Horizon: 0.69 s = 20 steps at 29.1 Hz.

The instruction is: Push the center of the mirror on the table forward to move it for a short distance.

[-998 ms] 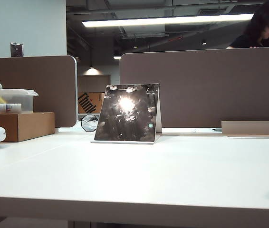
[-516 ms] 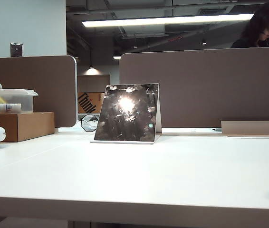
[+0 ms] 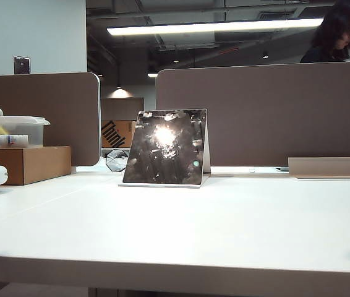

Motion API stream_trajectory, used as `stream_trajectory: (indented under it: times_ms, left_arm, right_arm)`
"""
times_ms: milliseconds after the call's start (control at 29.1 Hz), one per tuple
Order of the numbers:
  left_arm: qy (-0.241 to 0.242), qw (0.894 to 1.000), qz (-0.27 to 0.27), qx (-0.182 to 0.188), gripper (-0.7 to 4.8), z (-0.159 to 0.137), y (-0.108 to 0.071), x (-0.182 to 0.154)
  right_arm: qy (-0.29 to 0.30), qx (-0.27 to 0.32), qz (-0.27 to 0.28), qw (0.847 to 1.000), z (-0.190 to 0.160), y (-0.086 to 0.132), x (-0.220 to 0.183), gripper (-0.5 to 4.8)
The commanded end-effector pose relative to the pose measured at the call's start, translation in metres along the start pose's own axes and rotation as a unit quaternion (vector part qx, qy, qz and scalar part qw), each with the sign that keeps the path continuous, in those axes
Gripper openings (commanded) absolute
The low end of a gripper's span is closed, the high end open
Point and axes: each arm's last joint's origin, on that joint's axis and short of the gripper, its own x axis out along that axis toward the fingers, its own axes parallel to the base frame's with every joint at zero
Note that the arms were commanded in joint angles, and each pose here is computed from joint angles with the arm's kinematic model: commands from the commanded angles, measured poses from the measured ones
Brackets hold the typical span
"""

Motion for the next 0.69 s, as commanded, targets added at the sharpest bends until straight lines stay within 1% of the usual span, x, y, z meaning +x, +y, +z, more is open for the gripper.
stream_trajectory:
  times_ms: [34,103,207,310,482,620,688]
  left_arm:
    - [-0.088,0.994,0.062,-0.02,-0.03,-0.017,0.011,0.013]
    - [-0.116,0.989,0.088,-0.018,-0.03,-0.035,0.017,0.019]
    - [-0.12,0.988,0.098,-0.023,-0.03,-0.063,0.023,0.026]
    - [-0.102,0.988,0.115,-0.027,-0.03,-0.088,0.026,0.032]
    - [-0.079,0.99,0.116,-0.027,-0.03,-0.12,0.026,0.039]
    - [-0.054,0.991,0.114,-0.032,-0.03,-0.139,0.027,0.046]
    - [-0.046,0.993,0.104,-0.034,-0.03,-0.145,0.026,0.048]
  right_arm:
    - [-0.004,0.001,0.003,1.0,0.0,0.0,0.0,-0.05]
    - [-0.002,0.0,0.001,1.0,-0.001,0.0,0.0,-0.05]
    - [-0.002,0.0,0.001,1.0,-0.001,0.0,0.0,-0.05]
    - [-0.002,0.0,0.001,1.0,-0.001,0.0,0.0,-0.05]
    - [-0.002,0.001,0.001,1.0,-0.001,0.0,0.0,-0.05]
    - [-0.002,0.0,-0.001,1.0,-0.001,0.0,0.0,-0.05]
    - [-0.001,0.0,0.001,1.0,-0.001,0.0,0.0,-0.05]
